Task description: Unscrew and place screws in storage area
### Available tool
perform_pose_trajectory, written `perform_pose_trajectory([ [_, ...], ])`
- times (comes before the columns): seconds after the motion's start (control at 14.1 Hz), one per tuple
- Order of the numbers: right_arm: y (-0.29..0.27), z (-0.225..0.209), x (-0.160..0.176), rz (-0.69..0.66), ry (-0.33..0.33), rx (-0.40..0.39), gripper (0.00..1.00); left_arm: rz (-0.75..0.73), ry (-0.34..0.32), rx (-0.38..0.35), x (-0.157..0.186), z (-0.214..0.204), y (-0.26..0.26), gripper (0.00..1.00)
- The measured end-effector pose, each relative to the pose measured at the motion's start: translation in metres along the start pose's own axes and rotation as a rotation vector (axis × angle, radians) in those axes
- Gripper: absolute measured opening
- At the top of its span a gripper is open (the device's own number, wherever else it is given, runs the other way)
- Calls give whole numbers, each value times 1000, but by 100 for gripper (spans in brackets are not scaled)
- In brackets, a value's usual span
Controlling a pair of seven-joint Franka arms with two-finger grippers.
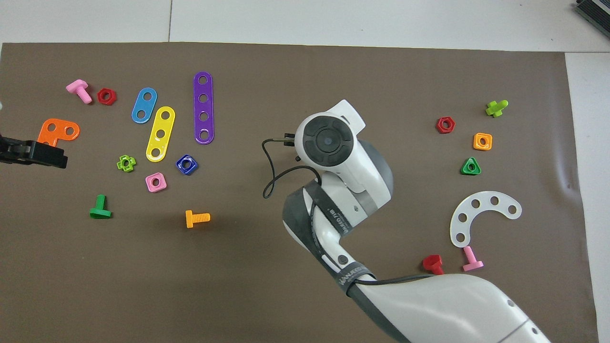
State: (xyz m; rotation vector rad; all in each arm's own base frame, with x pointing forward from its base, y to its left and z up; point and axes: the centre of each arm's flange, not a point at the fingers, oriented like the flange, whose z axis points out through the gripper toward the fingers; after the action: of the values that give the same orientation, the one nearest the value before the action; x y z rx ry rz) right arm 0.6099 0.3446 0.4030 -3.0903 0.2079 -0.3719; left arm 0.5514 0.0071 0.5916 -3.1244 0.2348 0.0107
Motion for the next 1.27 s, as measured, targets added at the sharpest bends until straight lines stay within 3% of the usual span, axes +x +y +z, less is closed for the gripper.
perform_pose_trajectory([
  [0.21, 106, -42, 34, 4, -11, -39, 19, 0, 0, 0, 0, 0, 0, 100],
  [0.49, 232, -30, 31, 6, -99, -68, 19, 1, 0, 0, 0, 0, 0, 100],
  [0.92, 327, 41, -14, 3, -146, -6, 19, 1, 0, 0, 0, 0, 0, 100],
  [1.27, 330, 71, -35, 38, -148, 22, 19, 1, 0, 0, 0, 0, 0, 100],
])
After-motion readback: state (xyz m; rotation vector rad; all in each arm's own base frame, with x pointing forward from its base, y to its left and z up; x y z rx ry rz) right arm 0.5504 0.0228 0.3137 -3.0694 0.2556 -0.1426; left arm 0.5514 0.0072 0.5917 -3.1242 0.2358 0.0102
